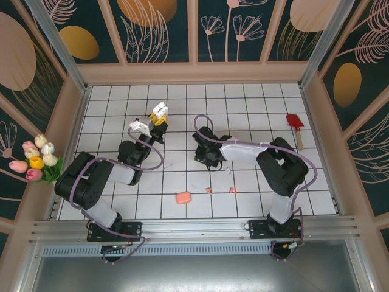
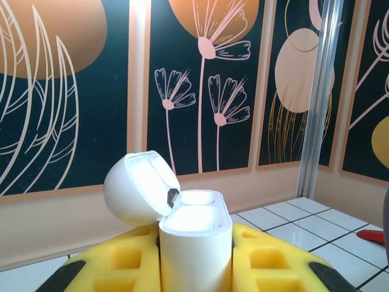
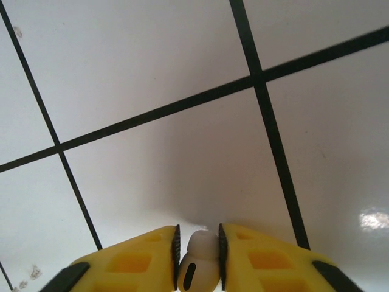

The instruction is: Insert wireless bluetooth earbuds into charging case

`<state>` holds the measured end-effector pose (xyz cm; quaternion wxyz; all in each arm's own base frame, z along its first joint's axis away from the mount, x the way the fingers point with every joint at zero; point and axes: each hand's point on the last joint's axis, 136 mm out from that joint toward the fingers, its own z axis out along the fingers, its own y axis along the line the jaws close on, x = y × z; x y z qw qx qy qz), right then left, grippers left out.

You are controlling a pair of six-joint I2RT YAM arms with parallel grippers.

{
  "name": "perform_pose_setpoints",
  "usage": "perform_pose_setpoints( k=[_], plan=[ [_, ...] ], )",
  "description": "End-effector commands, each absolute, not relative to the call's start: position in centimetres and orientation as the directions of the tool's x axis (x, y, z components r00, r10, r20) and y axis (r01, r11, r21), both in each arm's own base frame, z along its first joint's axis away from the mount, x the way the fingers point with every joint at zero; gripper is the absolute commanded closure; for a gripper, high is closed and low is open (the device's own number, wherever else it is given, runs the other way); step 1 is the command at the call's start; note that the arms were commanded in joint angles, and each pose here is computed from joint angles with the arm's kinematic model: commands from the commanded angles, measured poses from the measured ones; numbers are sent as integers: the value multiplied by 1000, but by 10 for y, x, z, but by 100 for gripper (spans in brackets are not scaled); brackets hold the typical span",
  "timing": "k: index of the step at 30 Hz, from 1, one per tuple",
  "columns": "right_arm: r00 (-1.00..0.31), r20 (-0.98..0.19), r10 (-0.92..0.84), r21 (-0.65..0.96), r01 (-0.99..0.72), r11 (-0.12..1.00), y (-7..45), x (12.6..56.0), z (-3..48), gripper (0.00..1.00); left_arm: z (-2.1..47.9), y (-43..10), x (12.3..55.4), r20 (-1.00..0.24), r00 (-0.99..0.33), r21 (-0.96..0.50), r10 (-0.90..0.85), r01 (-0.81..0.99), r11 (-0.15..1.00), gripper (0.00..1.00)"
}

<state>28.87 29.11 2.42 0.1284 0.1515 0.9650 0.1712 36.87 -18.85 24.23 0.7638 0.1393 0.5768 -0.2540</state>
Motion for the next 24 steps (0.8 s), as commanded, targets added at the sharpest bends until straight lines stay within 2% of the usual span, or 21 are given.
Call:
perform_pose_setpoints(
  k=[1,3,7,12,14,18,24],
  plan=[
    [-904,-201,377,376,284,882,291,291,32,66,287,-184,355,-882,353,-58,-313,578,814,100],
    [-907,-218,360,364,267,892,290,294,38,59,287,-185,355,-881,353,-58,-315,580,813,100],
    [-914,-290,284,324,185,928,287,303,57,52,288,-185,355,-881,354,-56,-314,581,812,100],
    [-910,-409,-66,175,-149,973,290,313,72,49,288,-184,353,-884,358,-43,-300,577,815,100],
    [-905,-398,-153,106,-211,972,280,314,67,48,288,-184,352,-884,359,-41,-298,576,816,100],
    [-874,-390,-291,96,-353,931,285,307,65,47,288,-184,351,-884,361,-39,-297,576,817,100],
    [-874,-361,-326,101,-384,918,289,303,52,47,287,-184,352,-886,356,-42,-296,576,816,100]
  ],
)
